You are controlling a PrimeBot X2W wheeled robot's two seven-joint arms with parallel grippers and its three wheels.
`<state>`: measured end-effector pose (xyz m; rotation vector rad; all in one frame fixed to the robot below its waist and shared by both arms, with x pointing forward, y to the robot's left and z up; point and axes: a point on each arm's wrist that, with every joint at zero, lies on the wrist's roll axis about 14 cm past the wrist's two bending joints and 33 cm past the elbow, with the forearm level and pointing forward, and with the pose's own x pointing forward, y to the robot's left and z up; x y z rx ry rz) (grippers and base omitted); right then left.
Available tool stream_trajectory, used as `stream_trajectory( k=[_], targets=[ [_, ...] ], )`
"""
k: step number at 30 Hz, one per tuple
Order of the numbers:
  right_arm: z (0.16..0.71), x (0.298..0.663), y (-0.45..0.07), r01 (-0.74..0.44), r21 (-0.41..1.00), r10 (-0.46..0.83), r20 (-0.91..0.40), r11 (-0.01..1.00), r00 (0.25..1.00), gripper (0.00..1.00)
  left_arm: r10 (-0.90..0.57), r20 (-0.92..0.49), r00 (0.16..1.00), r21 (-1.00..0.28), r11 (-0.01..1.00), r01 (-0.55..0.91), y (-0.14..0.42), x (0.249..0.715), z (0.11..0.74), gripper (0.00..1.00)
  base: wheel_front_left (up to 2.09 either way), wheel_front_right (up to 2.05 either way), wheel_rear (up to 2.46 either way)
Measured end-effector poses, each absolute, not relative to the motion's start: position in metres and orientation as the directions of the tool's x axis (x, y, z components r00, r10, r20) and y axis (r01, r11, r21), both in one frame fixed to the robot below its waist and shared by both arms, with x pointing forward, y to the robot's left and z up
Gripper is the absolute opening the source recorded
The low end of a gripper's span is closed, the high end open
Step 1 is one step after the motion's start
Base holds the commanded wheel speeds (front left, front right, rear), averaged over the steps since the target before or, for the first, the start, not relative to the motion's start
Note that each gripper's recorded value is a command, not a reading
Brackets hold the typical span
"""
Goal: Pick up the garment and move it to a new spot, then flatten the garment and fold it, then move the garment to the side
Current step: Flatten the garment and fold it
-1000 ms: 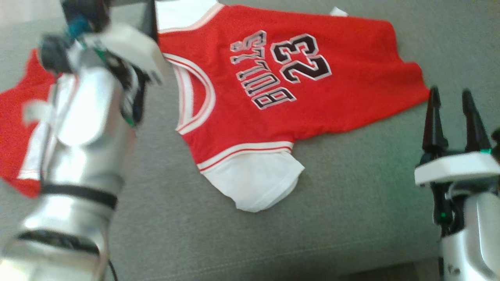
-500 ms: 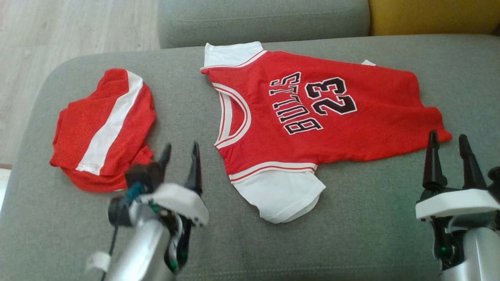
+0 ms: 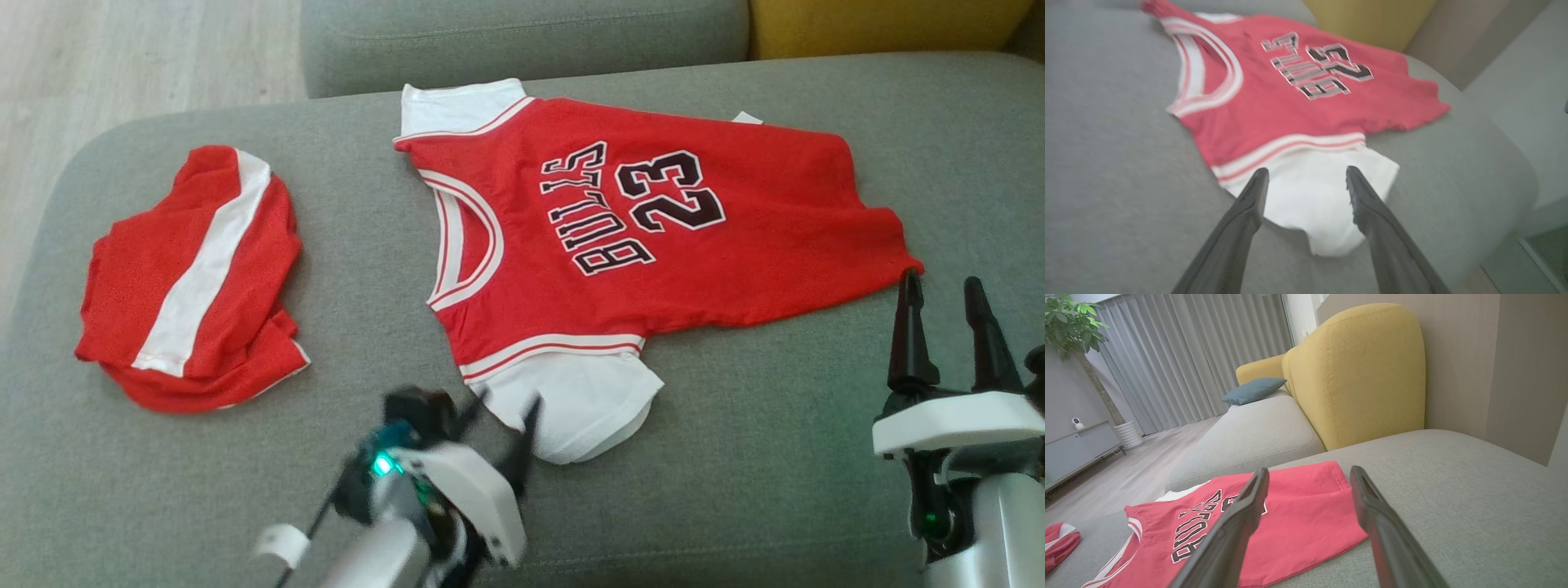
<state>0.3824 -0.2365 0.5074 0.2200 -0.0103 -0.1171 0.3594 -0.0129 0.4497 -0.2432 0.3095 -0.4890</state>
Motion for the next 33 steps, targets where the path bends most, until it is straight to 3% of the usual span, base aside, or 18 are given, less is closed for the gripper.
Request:
stream_trajectory(
  k=[7, 31, 32, 33],
  targets=[
    [0.502, 0.377, -0.245, 0.143, 0.218, -0.142, -0.021, 0.965, 0.990, 1.00, -0.599, -0.387, 0.701, -0.373, 0.797, 0.475, -0.041, 0.316, 0.417, 1.00, 0.00, 0.00, 0.00],
    [0.491, 0.377, -0.272, 0.225, 0.201, -0.221, -0.043, 0.953, 0.974, 1.00, -0.589, -0.500, 0.635, -0.358, 0.808, 0.469, -0.047, 0.337, 0.383, 1.00, 0.00, 0.00, 0.00],
    [0.491, 0.377, -0.275, 0.235, 0.201, -0.231, -0.042, 0.951, 0.972, 1.00, -0.591, -0.496, 0.636, -0.359, 0.807, 0.469, -0.048, 0.338, 0.383, 0.85, 0.00, 0.00, 0.00],
    [0.491, 0.376, -0.278, 0.245, 0.200, -0.242, -0.042, 0.948, 0.969, 1.00, -0.598, -0.489, 0.635, -0.369, 0.801, 0.471, -0.049, 0.339, 0.384, 0.00, 0.00, 0.00, 0.00]
  ],
)
